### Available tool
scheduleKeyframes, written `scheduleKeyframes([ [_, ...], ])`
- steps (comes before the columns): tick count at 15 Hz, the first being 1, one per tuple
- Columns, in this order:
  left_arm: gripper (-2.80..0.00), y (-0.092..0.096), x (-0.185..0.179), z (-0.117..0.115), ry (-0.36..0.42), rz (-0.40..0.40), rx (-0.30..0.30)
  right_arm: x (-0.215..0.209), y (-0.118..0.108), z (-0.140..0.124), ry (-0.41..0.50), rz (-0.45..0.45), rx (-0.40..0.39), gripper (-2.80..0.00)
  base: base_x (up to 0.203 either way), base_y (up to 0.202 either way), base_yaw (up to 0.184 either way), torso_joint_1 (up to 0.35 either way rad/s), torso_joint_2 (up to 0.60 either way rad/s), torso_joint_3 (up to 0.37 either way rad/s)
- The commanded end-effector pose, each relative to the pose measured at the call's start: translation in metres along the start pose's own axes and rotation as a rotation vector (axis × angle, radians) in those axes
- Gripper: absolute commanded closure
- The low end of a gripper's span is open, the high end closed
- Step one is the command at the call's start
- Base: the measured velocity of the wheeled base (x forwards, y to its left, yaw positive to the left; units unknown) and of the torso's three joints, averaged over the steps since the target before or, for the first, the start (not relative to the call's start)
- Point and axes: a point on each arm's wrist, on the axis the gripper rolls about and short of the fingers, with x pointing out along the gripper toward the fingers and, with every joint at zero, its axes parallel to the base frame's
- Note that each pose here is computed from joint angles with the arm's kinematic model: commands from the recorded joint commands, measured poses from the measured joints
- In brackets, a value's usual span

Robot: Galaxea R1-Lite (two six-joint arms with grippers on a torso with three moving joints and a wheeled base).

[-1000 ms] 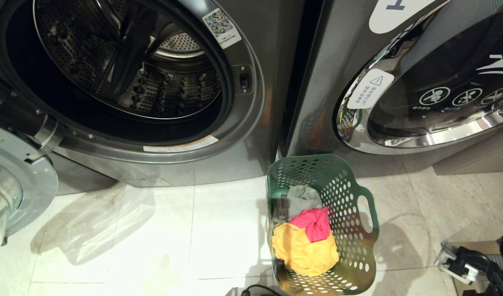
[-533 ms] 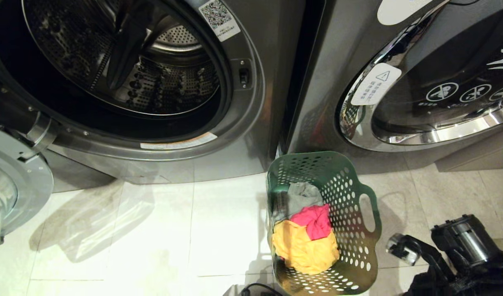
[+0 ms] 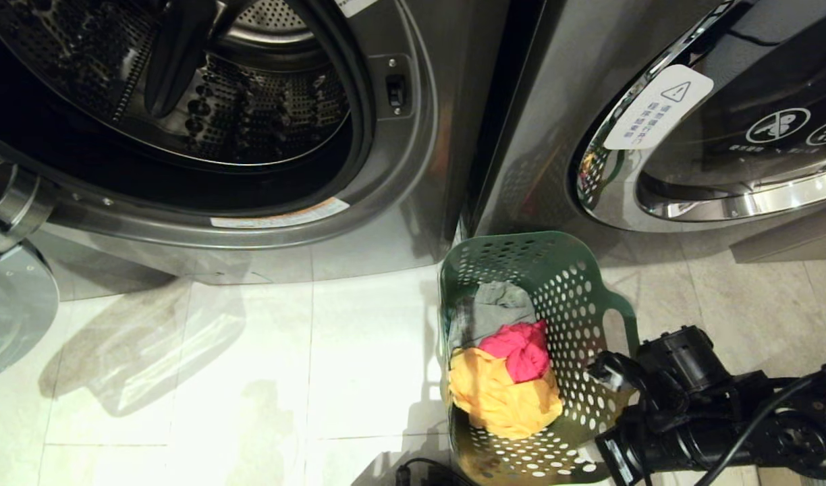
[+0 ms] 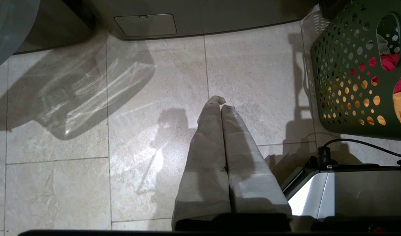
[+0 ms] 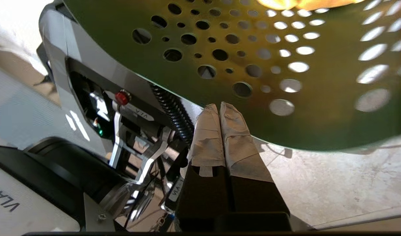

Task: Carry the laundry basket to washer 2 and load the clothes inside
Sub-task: Place the clothes into the washing machine

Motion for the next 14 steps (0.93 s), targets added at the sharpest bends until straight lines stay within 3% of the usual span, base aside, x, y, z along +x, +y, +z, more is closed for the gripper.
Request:
scheduleKeyframes([
  [1,0.00,0.000,0.000,0.000,0.002,-0.001,0.000,0.013,0.002,-0.001,0.036,0.017,-0.008,0.00,0.000,0.000,0.000,0.002,0.00,-0.033],
  [2,0.00,0.000,0.000,0.000,0.000,0.000,-0.009,0.020,0.003,0.000,0.026,0.020,-0.014,0.00,0.000,0.000,0.000,0.000,0.00,0.000],
  [3,0.00,0.000,0.000,0.000,0.000,0.000,-0.012,0.032,0.002,0.002,0.008,0.019,-0.021,-2.80,0.000,0.000,0.000,0.000,0.00,0.000],
  [7,0.00,0.000,0.000,0.000,0.000,0.000,-0.012,0.077,0.003,0.017,-0.122,-0.049,-0.075,-2.80,0.000,0.000,0.000,0.000,0.00,0.000],
  [10,0.00,0.000,0.000,0.000,0.000,0.000,-0.012,0.097,0.008,0.037,-0.170,-0.073,-0.102,-2.80,0.000,0.000,0.000,0.000,0.00,0.000],
  [14,0.00,0.000,0.000,0.000,0.002,0.000,-0.012,0.123,0.002,0.063,-0.236,-0.218,-0.102,-2.80,0.000,0.000,0.000,0.000,0.00,0.000],
])
